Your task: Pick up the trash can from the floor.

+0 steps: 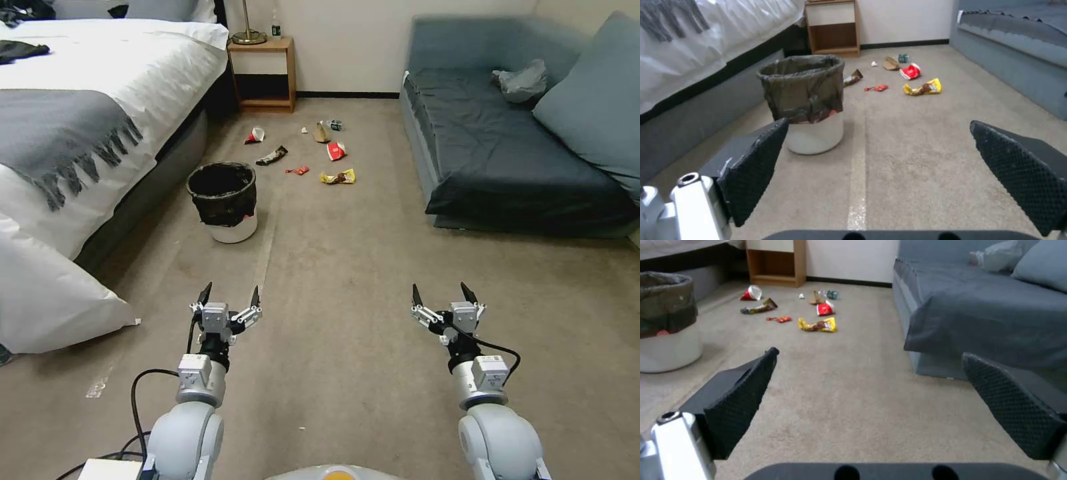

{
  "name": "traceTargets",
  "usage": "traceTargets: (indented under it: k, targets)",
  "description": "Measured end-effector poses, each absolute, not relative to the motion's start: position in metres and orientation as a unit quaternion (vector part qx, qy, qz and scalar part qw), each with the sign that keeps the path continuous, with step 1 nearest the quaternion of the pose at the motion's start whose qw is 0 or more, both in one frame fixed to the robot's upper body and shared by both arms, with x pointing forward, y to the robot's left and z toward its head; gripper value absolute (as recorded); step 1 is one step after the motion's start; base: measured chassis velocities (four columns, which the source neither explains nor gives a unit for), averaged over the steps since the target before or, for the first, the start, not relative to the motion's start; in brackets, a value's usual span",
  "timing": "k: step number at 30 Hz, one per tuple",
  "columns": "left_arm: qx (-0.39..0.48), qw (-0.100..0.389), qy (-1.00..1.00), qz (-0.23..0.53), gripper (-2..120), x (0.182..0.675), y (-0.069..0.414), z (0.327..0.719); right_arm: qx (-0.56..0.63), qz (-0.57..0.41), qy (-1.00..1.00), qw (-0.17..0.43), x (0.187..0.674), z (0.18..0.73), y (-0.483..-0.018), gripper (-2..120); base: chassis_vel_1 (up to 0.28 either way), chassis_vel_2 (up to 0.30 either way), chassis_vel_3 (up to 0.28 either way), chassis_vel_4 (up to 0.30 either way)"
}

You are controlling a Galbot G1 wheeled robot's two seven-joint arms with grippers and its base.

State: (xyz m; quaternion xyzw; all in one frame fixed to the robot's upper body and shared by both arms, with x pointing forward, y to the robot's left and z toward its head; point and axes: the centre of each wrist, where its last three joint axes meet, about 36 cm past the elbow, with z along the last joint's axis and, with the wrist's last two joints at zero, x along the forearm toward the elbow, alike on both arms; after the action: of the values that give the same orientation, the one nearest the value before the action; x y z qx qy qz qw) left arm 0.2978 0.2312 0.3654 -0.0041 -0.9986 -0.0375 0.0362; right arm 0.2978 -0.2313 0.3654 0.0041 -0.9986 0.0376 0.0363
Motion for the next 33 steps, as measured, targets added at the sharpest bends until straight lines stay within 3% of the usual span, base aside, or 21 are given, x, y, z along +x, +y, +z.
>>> traceTargets:
  k: [33]
  targets:
    - [-0.004, 0.036, -0.999, -0.037, 100, 0.2977, 0.2312, 0.3654, 0.004, 0.038, -0.999, 0.036, 0.2978, 0.3654, -0.2312, 100, 0.0, 0.0, 0.0, 0.0]
